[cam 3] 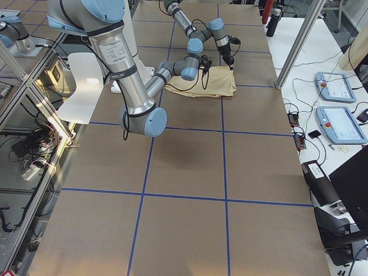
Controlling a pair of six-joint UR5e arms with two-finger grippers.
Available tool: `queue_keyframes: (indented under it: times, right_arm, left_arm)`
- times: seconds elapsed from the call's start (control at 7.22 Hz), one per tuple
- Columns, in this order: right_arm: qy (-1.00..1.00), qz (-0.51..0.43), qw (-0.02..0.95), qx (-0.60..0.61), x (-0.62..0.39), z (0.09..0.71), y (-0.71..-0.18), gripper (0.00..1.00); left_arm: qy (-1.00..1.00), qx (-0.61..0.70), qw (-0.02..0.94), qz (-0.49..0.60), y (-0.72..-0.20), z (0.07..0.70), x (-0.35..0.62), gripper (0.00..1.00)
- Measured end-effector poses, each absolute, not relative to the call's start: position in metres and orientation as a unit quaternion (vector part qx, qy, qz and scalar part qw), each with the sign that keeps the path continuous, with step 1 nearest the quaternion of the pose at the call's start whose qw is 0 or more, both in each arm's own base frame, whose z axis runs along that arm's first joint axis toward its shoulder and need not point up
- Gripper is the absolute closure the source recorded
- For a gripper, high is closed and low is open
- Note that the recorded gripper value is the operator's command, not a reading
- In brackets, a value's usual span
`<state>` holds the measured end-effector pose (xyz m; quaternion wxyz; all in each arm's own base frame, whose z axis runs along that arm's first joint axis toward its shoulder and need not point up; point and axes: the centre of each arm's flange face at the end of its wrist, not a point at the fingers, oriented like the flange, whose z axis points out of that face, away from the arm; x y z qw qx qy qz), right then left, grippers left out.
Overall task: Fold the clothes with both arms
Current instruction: 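Release the fold with the right gripper while the left gripper withdraws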
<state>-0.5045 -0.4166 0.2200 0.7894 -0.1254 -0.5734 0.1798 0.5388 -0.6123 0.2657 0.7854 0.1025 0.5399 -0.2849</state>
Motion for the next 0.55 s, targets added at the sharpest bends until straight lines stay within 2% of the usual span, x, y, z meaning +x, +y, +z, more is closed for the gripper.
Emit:
queue_keyframes:
  times: [0.28,0.42,0.55]
  right_arm:
    - [-0.573,0.184,0.79,-0.117,-0.505,0.221,-0.417,0.0]
    - [-0.573,0.186,0.79,-0.115,-0.507,0.221,-0.417,0.0]
    - [-0.572,0.187,0.791,-0.112,-0.508,0.222,-0.416,0.0]
  left_arm:
    - [0.53,0.111,0.785,-0.301,-0.635,0.282,0.526,1.0]
    - [0.523,0.113,0.787,-0.307,-0.644,0.29,0.52,0.77]
    - [0.52,0.115,0.787,-0.311,-0.648,0.296,0.516,0.01]
